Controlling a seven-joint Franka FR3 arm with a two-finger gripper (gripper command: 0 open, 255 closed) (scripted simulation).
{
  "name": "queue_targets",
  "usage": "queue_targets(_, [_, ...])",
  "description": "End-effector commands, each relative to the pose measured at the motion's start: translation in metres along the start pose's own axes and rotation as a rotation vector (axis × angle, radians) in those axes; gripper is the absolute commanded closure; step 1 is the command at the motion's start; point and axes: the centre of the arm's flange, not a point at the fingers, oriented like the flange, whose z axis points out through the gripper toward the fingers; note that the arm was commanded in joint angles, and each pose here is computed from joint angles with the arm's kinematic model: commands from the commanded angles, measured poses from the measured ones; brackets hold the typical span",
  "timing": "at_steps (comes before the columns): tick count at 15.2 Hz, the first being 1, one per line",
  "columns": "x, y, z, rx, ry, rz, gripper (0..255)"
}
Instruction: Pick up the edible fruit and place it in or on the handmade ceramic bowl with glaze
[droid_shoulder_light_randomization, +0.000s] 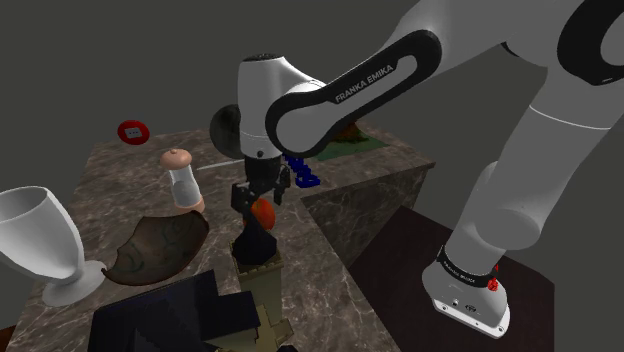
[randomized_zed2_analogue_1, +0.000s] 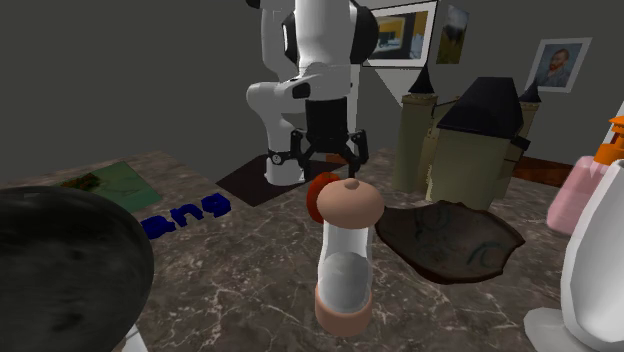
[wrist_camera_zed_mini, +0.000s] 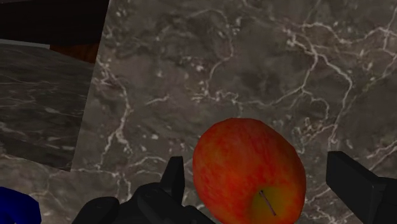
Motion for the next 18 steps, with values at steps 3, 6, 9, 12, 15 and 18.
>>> queue_targets(3, [-0.001, 0.0, 0.002, 0.0, 0.0, 0.0, 0])
queue_targets(6, [-0.001, 0.0, 0.002, 0.0, 0.0, 0.0, 0])
queue_targets(9, [-0.001, 0.0, 0.002, 0.0, 0.0, 0.0, 255])
queue_targets(12, [-0.001, 0.0, 0.002, 0.0, 0.0, 0.0, 255])
queue_targets(15, [-0.001, 0.0, 0.002, 0.0, 0.0, 0.0, 255])
queue_targets(18, [-0.001, -0.001, -0.008, 0.0, 0.0, 0.0, 255])
